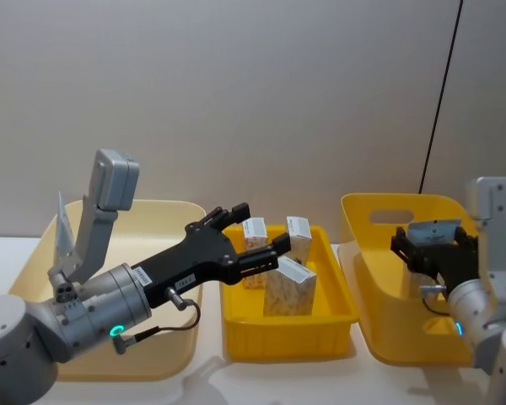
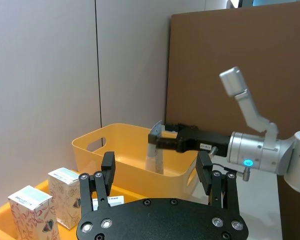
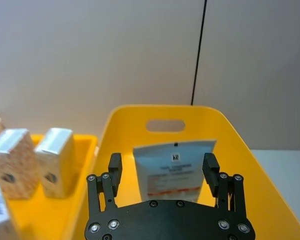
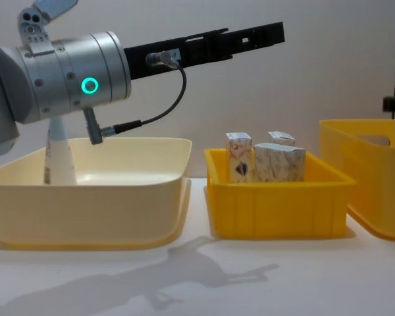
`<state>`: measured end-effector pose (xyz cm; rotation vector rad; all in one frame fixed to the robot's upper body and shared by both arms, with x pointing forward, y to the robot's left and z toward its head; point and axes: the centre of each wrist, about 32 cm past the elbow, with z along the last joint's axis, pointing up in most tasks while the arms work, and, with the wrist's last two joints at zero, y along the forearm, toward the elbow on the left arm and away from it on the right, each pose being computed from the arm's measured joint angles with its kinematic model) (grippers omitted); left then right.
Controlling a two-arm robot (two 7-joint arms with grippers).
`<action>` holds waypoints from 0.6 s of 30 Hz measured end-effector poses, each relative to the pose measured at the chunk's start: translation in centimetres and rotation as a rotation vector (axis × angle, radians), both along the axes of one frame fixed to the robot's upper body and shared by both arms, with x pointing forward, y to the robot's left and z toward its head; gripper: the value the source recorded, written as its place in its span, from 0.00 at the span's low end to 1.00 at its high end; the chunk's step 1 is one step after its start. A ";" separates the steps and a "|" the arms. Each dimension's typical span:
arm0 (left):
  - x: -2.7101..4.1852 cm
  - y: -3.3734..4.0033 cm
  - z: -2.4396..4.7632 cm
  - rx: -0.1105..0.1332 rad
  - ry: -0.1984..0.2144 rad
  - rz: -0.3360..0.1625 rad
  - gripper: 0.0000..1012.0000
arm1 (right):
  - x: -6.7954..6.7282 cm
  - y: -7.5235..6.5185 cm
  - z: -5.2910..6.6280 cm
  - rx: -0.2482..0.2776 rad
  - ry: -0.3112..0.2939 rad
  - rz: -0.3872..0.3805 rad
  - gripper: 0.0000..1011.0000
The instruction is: Bimanual collaborative sorting of washing and personal care products
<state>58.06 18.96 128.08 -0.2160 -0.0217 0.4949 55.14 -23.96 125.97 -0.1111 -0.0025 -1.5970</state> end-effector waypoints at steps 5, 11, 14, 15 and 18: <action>0.00 0.00 0.00 0.000 0.000 0.000 0.99 | -0.8 -0.2 0.7 0.055 -0.054 0.052 0.99; -0.02 0.00 -0.04 0.001 0.001 0.001 0.99 | -1.1 -0.3 0.9 0.069 -0.070 0.069 0.99; -0.09 0.00 -0.15 0.003 0.003 0.008 0.99 | -1.3 -0.3 0.7 0.068 -0.072 0.074 0.99; -0.18 0.02 -0.24 0.007 0.003 0.016 0.99 | -1.4 -0.3 0.6 0.067 -0.073 0.076 0.99; -0.47 0.08 -0.56 0.020 0.004 0.043 0.99 | -1.8 -0.3 0.2 0.063 -0.078 0.087 0.99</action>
